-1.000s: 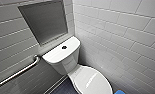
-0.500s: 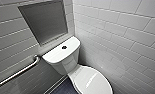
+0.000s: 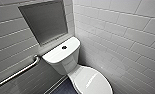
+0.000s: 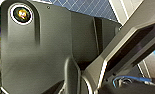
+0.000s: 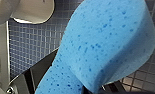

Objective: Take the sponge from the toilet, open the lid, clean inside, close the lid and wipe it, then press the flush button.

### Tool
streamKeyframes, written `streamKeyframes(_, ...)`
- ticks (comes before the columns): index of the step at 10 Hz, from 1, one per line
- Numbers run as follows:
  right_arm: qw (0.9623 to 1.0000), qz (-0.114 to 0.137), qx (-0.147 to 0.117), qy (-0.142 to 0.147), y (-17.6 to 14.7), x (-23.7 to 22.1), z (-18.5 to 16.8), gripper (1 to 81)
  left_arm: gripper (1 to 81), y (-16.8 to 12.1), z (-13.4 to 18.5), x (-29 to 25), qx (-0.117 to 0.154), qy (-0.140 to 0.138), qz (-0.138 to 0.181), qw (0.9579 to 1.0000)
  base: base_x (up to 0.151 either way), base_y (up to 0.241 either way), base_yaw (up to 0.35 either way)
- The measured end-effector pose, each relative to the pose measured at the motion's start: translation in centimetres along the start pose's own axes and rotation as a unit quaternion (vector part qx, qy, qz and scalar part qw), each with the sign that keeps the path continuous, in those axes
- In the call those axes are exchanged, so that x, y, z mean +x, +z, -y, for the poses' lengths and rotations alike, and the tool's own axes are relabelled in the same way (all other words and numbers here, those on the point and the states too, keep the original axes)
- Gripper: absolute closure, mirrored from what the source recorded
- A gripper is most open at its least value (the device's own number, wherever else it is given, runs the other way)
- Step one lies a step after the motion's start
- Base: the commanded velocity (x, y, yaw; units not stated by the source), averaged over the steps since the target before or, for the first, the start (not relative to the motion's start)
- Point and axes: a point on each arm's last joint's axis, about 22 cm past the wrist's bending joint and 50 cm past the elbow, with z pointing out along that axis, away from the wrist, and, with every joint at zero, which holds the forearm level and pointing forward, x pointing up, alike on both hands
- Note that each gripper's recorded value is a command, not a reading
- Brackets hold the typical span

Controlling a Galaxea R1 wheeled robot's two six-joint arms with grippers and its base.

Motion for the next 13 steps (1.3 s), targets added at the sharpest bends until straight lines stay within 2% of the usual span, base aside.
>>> streamKeyframes(1, 1.0, 0.005, -0.004, -0.006, 0.5, -2.0, -1.3, 81.1, 1.0, -0.3, 0.8, 3.1, 0.0, 0.006, -0.017, 0.9998, 0.0, 0.0, 0.0)
streamKeyframes(3, 0.9994, 0.018, 0.024, -0.018, 4.3, -6.9, -0.3, 81.1, 1.0, -0.3, 2.3, 9.2, 0.0, 0.02, -0.054, 0.9983, 0.0, 0.0, 0.0)
streamKeyframes(4, 0.9982, 0.034, 0.043, -0.026, 5.9, -10.3, 1.0, 81.1, 1.0, -0.2, 2.6, 11.1, -0.001, 0.014, -0.062, 0.998, 0.0, 0.0, 0.0)
streamKeyframes(5, 0.9971, 0.047, 0.05, -0.033, 5.9, -12.7, 1.2, 81.1, 1.0, -0.4, 2.5, 12.3, -0.004, 0.001, -0.061, 0.9981, 0.0, 0.0, 0.0)
streamKeyframes(6, 0.9966, 0.055, 0.047, -0.039, 5.3, -14.9, 0.2, 81.1, 1.0, -0.5, 2.8, 13.1, -0.004, -0.002, -0.055, 0.9985, 0.0, 0.0, 0.0)
streamKeyframes(7, 0.9971, 0.051, 0.044, -0.035, 4.5, -16.2, -0.6, 81.1, 1.0, -0.2, 2.8, 13.8, -0.005, -0.002, -0.045, 0.999, 0.0, 0.0, 0.0)
streamKeyframes(8, 0.9979, 0.038, 0.045, -0.025, 4.0, -16.9, -0.8, 81.1, 1.0, 0.2, 2.4, 15.2, -0.008, 0.009, -0.035, 0.9993, 0.0, 0.0, 0.0)
streamKeyframes(10, 0.9987, 0.023, 0.045, -0.004, 3.7, -18.8, -0.8, 81.1, 1.0, 0.9, 1.0, 20.4, -0.019, 0.019, -0.043, 0.9987, 0.0, 0.0, 0.0)
streamKeyframes(12, 0.9989, 0.032, 0.033, -0.001, 2.6, -20.9, -1.9, 81.1, 1.0, 1.3, -0.5, 23.1, -0.032, 0.004, -0.048, 0.9983, 0.0, 0.0, 0.0)
streamKeyframes(13, 0.9992, 0.034, 0.018, -0.007, 2.0, -21.2, -3.3, 81.1, 1.0, 1.5, -1.2, 23.7, -0.037, 0.001, -0.038, 0.9986, 0.0, 0.0, 0.0)
